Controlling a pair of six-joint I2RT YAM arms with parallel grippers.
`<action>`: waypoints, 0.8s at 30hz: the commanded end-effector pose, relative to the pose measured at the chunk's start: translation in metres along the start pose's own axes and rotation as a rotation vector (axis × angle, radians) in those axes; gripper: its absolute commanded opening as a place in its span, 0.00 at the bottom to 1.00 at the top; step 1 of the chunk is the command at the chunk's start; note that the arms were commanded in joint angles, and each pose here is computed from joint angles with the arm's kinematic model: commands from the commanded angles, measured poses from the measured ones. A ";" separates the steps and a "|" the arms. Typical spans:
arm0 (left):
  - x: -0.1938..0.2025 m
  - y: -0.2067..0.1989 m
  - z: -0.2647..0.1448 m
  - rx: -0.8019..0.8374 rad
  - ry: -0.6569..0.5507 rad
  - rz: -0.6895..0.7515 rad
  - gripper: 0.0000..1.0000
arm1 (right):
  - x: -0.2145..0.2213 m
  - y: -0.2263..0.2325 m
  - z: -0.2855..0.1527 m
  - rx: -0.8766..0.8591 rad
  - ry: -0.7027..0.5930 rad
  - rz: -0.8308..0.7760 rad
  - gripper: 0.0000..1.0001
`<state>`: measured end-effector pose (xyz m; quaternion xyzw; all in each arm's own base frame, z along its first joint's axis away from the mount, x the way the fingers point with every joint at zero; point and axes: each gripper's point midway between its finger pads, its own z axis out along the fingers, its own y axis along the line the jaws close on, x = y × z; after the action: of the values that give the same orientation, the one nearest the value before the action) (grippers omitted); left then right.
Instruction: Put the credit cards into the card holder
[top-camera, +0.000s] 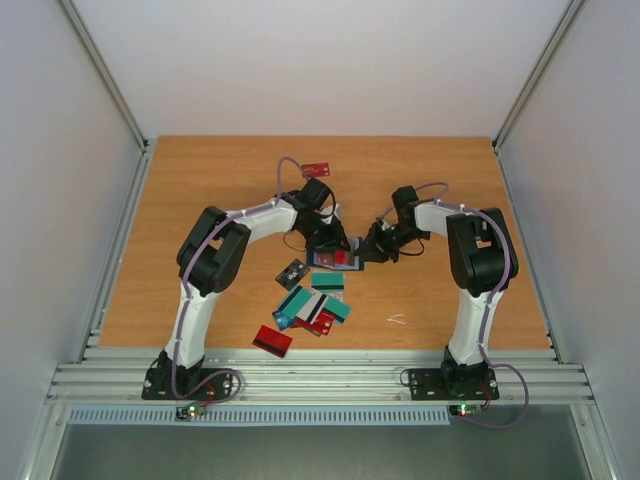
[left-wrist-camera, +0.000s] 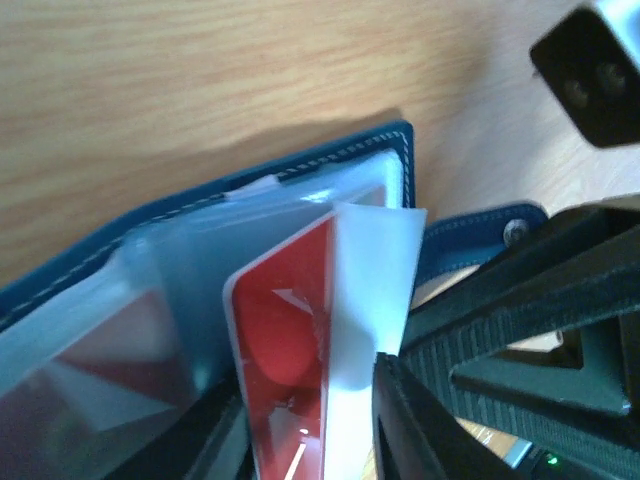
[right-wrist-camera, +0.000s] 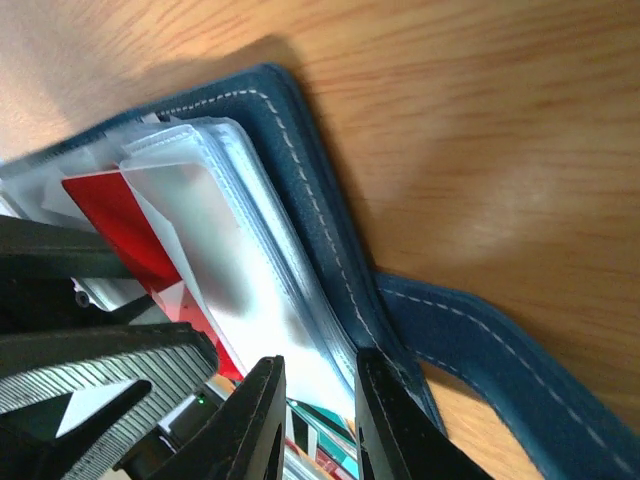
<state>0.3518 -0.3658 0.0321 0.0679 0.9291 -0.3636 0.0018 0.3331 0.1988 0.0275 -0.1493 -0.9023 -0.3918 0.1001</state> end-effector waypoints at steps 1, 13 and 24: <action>0.024 0.026 -0.005 -0.173 0.068 -0.017 0.38 | -0.007 0.018 -0.008 -0.037 -0.043 -0.078 0.21; 0.023 0.026 -0.025 -0.285 0.084 0.029 0.70 | -0.008 0.033 -0.020 -0.048 -0.076 -0.107 0.22; 0.022 0.026 -0.043 -0.361 0.106 0.095 0.99 | -0.014 0.043 -0.023 -0.073 -0.083 -0.105 0.22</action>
<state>0.3421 -0.3321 0.0448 0.1140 0.9660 -0.2319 -0.0054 0.3516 0.2030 0.0499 -0.1301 -0.9018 -0.4081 0.0570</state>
